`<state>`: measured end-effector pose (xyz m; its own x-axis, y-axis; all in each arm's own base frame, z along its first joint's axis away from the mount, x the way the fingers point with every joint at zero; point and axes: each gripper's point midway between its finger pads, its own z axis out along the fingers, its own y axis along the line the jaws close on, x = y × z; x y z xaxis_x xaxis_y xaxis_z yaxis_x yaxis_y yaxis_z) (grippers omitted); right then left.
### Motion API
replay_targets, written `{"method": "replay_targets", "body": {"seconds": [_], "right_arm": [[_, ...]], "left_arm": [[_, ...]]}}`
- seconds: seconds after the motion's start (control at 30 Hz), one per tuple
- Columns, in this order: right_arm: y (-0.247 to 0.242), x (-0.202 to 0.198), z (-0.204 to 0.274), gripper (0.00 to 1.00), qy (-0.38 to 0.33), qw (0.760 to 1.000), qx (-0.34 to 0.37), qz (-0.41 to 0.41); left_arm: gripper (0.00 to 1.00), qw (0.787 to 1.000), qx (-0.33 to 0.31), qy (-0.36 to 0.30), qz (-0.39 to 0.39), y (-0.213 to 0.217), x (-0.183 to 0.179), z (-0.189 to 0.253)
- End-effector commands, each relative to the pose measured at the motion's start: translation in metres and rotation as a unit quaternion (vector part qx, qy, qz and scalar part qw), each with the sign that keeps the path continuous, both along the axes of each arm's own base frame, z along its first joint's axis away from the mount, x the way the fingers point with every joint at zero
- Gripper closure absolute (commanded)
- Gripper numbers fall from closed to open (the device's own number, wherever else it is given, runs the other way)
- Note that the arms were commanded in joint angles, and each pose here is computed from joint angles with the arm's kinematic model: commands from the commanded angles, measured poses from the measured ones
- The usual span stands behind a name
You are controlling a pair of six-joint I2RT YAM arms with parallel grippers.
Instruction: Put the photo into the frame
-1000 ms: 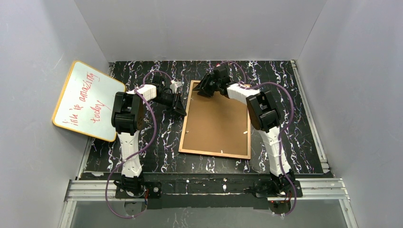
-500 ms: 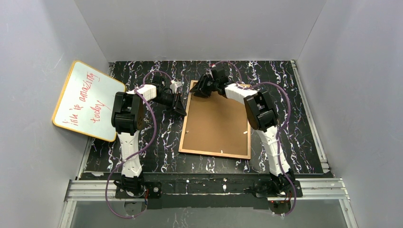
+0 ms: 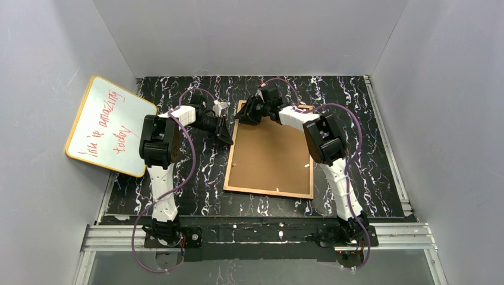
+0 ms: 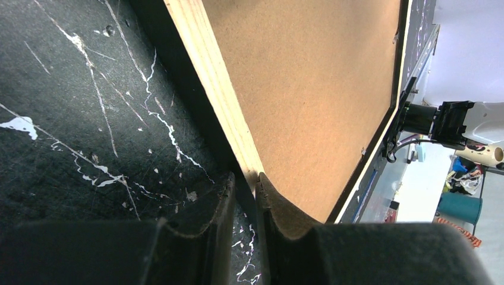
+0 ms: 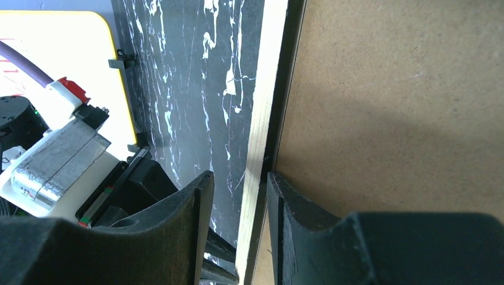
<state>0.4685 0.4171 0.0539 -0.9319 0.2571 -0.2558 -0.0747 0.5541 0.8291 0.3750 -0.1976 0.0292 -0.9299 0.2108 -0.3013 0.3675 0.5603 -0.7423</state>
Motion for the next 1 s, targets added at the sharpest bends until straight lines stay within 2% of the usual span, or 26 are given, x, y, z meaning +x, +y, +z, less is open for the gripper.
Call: {"method": "replay_targets", "body": {"seconds": [0.0, 0.23, 0.37, 0.47, 0.6, 0.67, 0.83, 0.97], "right_arm": [[0.012, -0.038, 0.0, 0.53, 0.038, 0.999, -0.006, 0.037], [0.023, -0.041, 0.019, 0.51, 0.034, 0.998, 0.009, 0.045], [0.021, -0.017, 0.041, 0.46, 0.003, 0.999, 0.003, 0.035], [0.002, 0.009, 0.068, 0.38, -0.025, 1.0, 0.005, 0.007], [-0.063, 0.045, 0.105, 0.32, -0.062, 0.996, -0.002, -0.065], [-0.105, 0.054, 0.116, 0.28, -0.074, 0.991, -0.021, -0.112], [-0.219, 0.045, 0.119, 0.16, -0.061, 0.969, -0.05, -0.233], [-0.302, 0.021, 0.098, 0.09, -0.025, 0.941, -0.088, -0.327]], "left_arm": [[0.84, 0.999, 0.041, 0.007, -0.012, 0.007, -0.013, -0.017], [0.84, 0.999, 0.038, 0.001, -0.011, 0.006, -0.013, -0.009], [0.82, 0.999, 0.039, -0.015, -0.015, 0.008, -0.012, 0.006], [0.77, 0.999, 0.043, -0.027, -0.019, 0.014, -0.01, 0.019], [0.65, 0.998, 0.056, -0.035, -0.023, 0.031, -0.01, 0.03], [0.63, 0.995, 0.083, -0.051, -0.036, 0.041, -0.011, 0.025], [0.62, 0.985, 0.136, -0.069, -0.076, 0.055, -0.031, 0.007], [0.62, 0.977, 0.161, -0.079, -0.116, 0.054, -0.054, -0.001]]}}
